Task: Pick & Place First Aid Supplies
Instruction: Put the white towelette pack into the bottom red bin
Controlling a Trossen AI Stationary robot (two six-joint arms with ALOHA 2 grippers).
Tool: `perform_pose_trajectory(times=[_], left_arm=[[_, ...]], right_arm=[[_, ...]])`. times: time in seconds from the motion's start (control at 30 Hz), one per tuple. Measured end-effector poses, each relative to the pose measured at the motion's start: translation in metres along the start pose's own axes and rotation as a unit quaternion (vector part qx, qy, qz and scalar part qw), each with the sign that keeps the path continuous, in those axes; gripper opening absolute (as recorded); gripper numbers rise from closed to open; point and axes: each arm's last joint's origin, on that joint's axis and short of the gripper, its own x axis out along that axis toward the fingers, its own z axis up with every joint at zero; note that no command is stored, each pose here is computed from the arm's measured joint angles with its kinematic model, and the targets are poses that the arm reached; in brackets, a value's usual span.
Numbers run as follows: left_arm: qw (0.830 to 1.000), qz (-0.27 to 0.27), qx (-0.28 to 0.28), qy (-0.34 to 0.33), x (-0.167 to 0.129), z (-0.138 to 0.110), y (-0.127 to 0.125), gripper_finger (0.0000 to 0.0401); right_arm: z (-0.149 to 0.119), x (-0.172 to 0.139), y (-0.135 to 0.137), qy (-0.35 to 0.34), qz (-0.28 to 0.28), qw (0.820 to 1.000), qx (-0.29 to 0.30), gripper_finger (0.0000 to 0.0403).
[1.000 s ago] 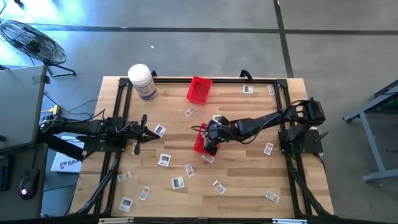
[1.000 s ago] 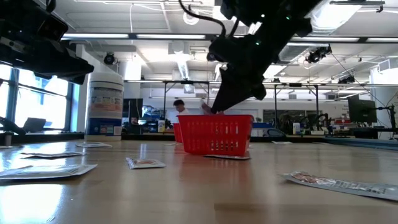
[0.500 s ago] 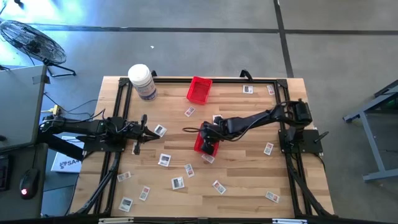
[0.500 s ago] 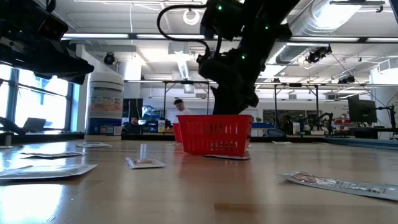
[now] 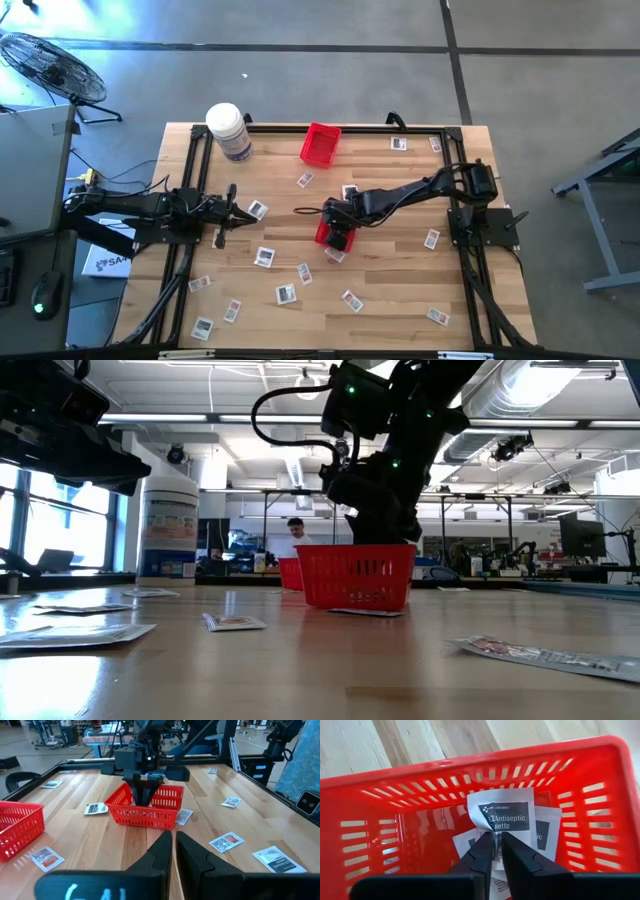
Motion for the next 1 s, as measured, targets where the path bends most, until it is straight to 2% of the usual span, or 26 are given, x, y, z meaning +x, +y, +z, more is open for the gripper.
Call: perform_pose_trajectory(times=[0.33,0.67,0.73,0.83,1.0], left_arm=[[1.000,0.000,0.000,0.000,0.000,0.000,0.000,0.0021],[1.000,0.000,0.000,0.000,0.000,0.000,0.000,0.0021],[1.000,0.000,0.000,0.000,0.000,0.000,0.000,0.0021],[1.000,0.000,0.000,0.000,0.000,0.000,0.000,0.0021],[1.000,0.000,0.000,0.000,0.000,0.000,0.000,0.0021]], right_arm=[[0.003,0.001,-0.001,0.015,0.009,1.000,0.008,0.0118],[0.039,-0.042,0.009,0.031,-0.001,0.999,-0.009,0.0124],[0.044,-0.057,0.004,0.056,-0.037,0.998,-0.011,0.0124],[0.049,-0.078,-0.013,0.084,-0.132,0.988,0.009,0.0124],[0.049,-0.095,-0.063,0.110,-0.197,0.970,0.090,0.0124]])
